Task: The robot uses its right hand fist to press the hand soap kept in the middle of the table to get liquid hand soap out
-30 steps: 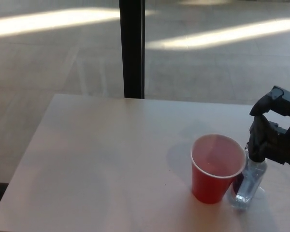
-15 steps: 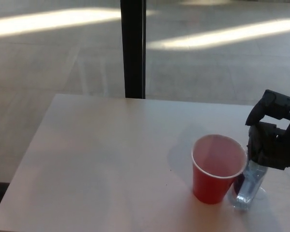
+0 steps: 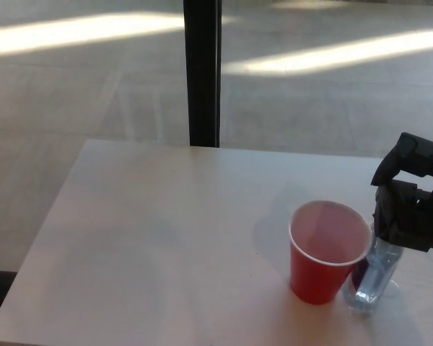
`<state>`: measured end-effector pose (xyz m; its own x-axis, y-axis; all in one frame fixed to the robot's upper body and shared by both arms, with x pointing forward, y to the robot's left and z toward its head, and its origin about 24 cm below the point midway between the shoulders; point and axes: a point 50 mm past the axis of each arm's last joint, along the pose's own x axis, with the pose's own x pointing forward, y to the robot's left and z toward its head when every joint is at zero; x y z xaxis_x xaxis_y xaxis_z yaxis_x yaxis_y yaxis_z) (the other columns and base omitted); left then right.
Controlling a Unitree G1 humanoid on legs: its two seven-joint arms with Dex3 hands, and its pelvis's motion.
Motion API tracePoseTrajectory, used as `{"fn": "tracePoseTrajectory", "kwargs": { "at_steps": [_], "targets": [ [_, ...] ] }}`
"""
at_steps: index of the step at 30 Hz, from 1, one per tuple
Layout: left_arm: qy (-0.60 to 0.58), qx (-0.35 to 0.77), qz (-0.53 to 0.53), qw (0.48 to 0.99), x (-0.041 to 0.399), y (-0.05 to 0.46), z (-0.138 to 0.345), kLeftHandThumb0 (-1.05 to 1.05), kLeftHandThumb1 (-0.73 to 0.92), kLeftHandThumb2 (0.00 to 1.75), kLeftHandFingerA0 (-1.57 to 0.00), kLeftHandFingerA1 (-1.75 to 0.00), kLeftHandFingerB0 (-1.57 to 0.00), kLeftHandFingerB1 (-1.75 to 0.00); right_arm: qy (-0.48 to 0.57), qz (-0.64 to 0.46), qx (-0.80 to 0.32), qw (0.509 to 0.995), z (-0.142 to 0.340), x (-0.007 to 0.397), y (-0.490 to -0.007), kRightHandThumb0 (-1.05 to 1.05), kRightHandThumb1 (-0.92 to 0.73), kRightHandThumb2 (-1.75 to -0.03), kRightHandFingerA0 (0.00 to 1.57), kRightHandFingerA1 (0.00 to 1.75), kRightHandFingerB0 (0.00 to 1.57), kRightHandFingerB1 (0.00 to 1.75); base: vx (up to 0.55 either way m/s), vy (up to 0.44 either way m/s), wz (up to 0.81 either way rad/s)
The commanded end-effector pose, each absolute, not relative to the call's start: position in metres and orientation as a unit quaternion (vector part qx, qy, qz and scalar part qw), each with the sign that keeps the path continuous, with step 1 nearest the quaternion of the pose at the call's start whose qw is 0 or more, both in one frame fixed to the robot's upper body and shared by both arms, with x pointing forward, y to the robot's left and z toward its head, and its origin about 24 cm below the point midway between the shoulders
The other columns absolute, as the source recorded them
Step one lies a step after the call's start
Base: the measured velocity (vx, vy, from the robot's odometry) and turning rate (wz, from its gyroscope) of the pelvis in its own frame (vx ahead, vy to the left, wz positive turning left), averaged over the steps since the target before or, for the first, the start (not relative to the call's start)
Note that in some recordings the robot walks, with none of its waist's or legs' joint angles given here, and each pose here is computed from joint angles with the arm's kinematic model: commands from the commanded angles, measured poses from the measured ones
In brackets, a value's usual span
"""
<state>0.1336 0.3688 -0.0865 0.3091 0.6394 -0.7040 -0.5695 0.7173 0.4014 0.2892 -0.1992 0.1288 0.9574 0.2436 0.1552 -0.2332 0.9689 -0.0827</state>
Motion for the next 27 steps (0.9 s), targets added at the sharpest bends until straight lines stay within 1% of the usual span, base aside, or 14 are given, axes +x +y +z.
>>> {"fn": "tracePoseTrajectory", "kwargs": {
  "at_steps": [1, 3, 5, 6, 8, 10, 12, 13, 16, 18, 19, 22, 24, 27],
  "targets": [
    [0.454, 0.036, 0.392, 0.8, 0.136, 0.376, -0.081, -0.5, 0.91, 1.25, -0.51, -1.02, -0.37, -0.92, 0.16, 0.068, -0.047, 0.984, 0.035, 0.267, -0.216, -0.23, -0.58, -1.2, 0.96, 1.75, 0.73, 1.55, 0.0, 0.0, 0.0],
    [0.454, 0.04, 0.387, 0.801, 0.136, 0.375, -0.081, -0.48, 0.91, 1.3, -0.49, -0.98, -0.28, -0.83, 0.161, 0.069, -0.047, 0.983, 0.033, 0.266, -0.214, -0.24, -0.6, -1.17, 0.98, 1.75, 0.75, 1.53, 0.0, 0.0, 0.0],
    [0.454, 0.046, 0.383, 0.804, 0.136, 0.375, -0.08, -0.49, 0.91, 1.29, -0.51, -1.01, -0.38, -0.93, 0.161, 0.073, -0.049, 0.983, 0.032, 0.267, -0.213, -0.25, -0.59, -1.19, 0.99, 1.75, 0.76, 1.54, 0.0, 0.0, 0.0],
    [0.454, 0.046, 0.382, 0.804, 0.136, 0.375, -0.08, -0.49, 0.91, 1.29, -0.51, -1.0, -0.36, -0.89, 0.159, 0.073, -0.047, 0.983, 0.032, 0.267, -0.213, -0.23, -0.57, -1.2, 0.98, 1.75, 0.72, 1.61, 0.0, 0.0, 0.0],
    [0.452, 0.048, 0.377, 0.807, 0.136, 0.375, -0.081, -0.5, 0.92, 1.28, -0.53, -1.06, -0.38, -0.95, 0.159, 0.073, -0.048, 0.983, 0.031, 0.266, -0.213, -0.23, -0.56, -1.21, 0.98, 1.75, 0.72, 1.61, 0.0, 0.0, 0.0],
    [0.453, 0.05, 0.379, 0.805, 0.136, 0.374, -0.081, -0.49, 0.89, 1.31, -0.51, -0.98, -0.29, -0.82, 0.166, 0.072, -0.056, 0.982, 0.032, 0.266, -0.213, -0.23, -0.55, -1.22, 0.98, 1.75, 0.73, 1.6, 0.0, 0.0, 0.0],
    [0.455, 0.054, 0.379, 0.804, 0.136, 0.374, -0.081, -0.49, 0.9, 1.29, -0.53, -1.01, -0.33, -0.86, 0.164, 0.072, -0.06, 0.982, 0.03, 0.265, -0.214, -0.24, -0.53, -1.24, 1.0, 1.75, 0.74, 1.62, 0.0, 0.0, 0.0],
    [0.456, 0.055, 0.379, 0.803, 0.136, 0.374, -0.081, -0.49, 0.92, 1.27, -0.55, -1.03, -0.42, -0.94, 0.167, 0.072, -0.062, 0.981, 0.029, 0.264, -0.215, -0.24, -0.53, -1.24, 1.0, 1.75, 0.74, 1.62, 0.0, 0.0, 0.0],
    [0.456, 0.055, 0.377, 0.804, 0.136, 0.374, -0.081, -0.5, 0.91, 1.29, -0.53, -1.03, -0.39, -0.94, 0.19, 0.06, -0.063, 0.978, 0.022, 0.26, -0.219, -0.25, -0.58, -1.2, 1.02, 1.75, 0.78, 1.54, 0.0, 0.0, 0.0],
    [0.454, 0.048, 0.381, 0.804, 0.136, 0.374, -0.081, -0.51, 0.91, 1.26, -0.55, -1.07, -0.4, -0.98, 0.201, 0.058, -0.072, 0.975, 0.019, 0.258, -0.22, -0.26, -0.6, -1.15, 1.01, 1.75, 0.73, 1.58, 0.0, 0.0, 0.0],
    [0.453, 0.046, 0.38, 0.805, 0.136, 0.374, -0.081, -0.5, 0.91, 1.28, -0.51, -1.01, -0.32, -0.88, 0.207, 0.058, -0.077, 0.974, 0.017, 0.256, -0.22, -0.25, -0.57, -1.19, 1.0, 1.75, 0.74, 1.6, 0.0, 0.0, 0.0],
    [0.454, 0.048, 0.378, 0.805, 0.137, 0.375, -0.081, -0.5, 0.91, 1.29, -0.51, -0.99, -0.31, -0.84, 0.213, 0.059, -0.083, 0.972, 0.011, 0.253, -0.222, -0.25, -0.57, -1.19, 0.99, 1.75, 0.73, 1.61, 0.0, 0.0, 0.0],
    [0.458, 0.055, 0.378, 0.803, 0.138, 0.374, -0.081, -0.48, 0.92, 1.27, -0.53, -1.01, -0.36, -0.89, 0.211, 0.063, -0.084, 0.972, 0.009, 0.251, -0.224, -0.27, -0.57, -1.18, 0.98, 1.75, 0.73, 1.62, 0.0, 0.0, 0.0],
    [0.453, 0.047, 0.382, 0.805, 0.136, 0.376, -0.08, -0.49, 0.92, 1.28, -0.5, -1.0, -0.34, -0.88, 0.212, 0.064, -0.085, 0.971, 0.008, 0.251, -0.224, -0.27, -0.57, -1.18, 1.01, 1.75, 0.75, 1.63, 0.0, 0.0, 0.0]
  ]
}}
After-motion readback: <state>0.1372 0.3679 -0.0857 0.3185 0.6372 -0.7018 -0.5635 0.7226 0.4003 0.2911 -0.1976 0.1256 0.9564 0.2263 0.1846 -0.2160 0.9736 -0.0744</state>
